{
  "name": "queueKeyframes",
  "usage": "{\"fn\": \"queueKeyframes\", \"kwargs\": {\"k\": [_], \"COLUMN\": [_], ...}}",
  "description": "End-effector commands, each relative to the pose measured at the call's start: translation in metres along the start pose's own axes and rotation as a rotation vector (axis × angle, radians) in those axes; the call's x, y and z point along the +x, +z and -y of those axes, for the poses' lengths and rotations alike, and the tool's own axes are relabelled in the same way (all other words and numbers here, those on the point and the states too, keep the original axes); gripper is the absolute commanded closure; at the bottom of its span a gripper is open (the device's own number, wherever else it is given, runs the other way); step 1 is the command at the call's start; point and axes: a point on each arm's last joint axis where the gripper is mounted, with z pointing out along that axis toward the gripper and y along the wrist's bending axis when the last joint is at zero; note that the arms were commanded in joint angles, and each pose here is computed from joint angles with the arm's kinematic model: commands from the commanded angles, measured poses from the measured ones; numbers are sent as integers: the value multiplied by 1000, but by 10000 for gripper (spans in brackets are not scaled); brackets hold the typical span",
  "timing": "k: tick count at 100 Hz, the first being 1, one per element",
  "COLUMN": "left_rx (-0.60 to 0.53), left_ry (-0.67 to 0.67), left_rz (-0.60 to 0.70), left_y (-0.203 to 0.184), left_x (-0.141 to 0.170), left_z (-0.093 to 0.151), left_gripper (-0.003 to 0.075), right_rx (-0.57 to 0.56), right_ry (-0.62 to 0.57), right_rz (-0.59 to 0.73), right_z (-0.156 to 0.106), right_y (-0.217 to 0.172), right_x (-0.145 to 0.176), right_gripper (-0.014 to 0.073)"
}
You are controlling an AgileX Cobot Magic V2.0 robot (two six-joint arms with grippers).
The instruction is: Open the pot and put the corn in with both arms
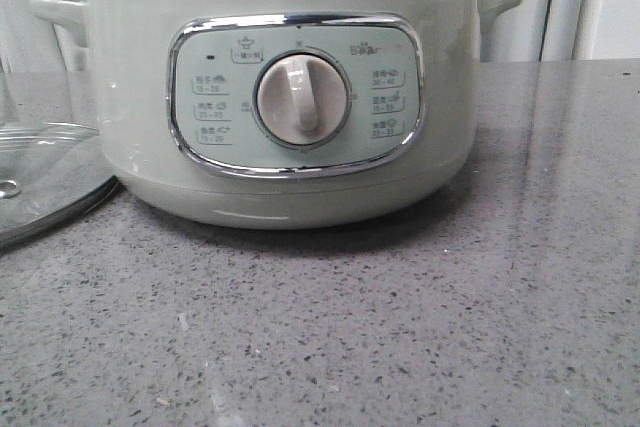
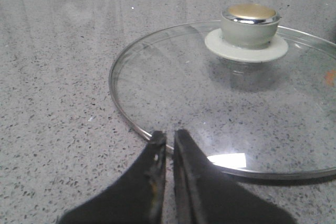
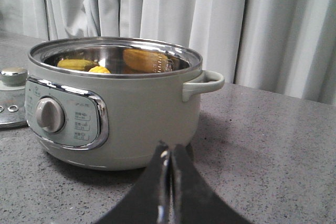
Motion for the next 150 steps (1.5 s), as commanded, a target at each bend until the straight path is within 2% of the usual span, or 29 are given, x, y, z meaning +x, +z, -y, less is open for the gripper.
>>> {"fn": "queueKeyframes", "kwargs": {"k": [1, 63, 67, 75, 84, 99, 114, 124, 136, 150], "left_rx": [-1, -1, -1, -1, -1, -1, 0, 0, 0, 0], "left_ry": [-14, -15, -15, -15, -15, -15, -16, -16, -16, -16], "left_rz": [60, 60, 60, 60, 60, 60, 62, 62, 62, 62], "left_y": [0, 0, 0, 0, 0, 0, 0, 0, 0, 0], "left_x": [1, 1, 1, 1, 1, 1, 1, 1, 1, 1], "left_z": [0, 0, 0, 0, 0, 0, 0, 0, 0, 0], "left_gripper": [741, 741, 741, 741, 741, 741, 741, 741, 741, 741], "right_rx": [22, 22, 24, 44, 64, 185, 339, 464, 561, 593], "right_ry": [-21, -21, -32, -140, -150, -164, -45, -2, 3, 64], "right_rz": [111, 111, 110, 105, 109, 175, 282, 228, 146, -88], "right_z": [2, 2, 2, 4, 4, 6, 12, 19, 23, 25], "right_y": [-3, -3, -3, -3, -2, 4, 4, 2, 0, -1], "right_x": [-16, -16, -16, -15, -10, 9, 28, 32, 40, 61], "right_gripper": [659, 659, 659, 659, 659, 659, 659, 659, 659, 659]}}
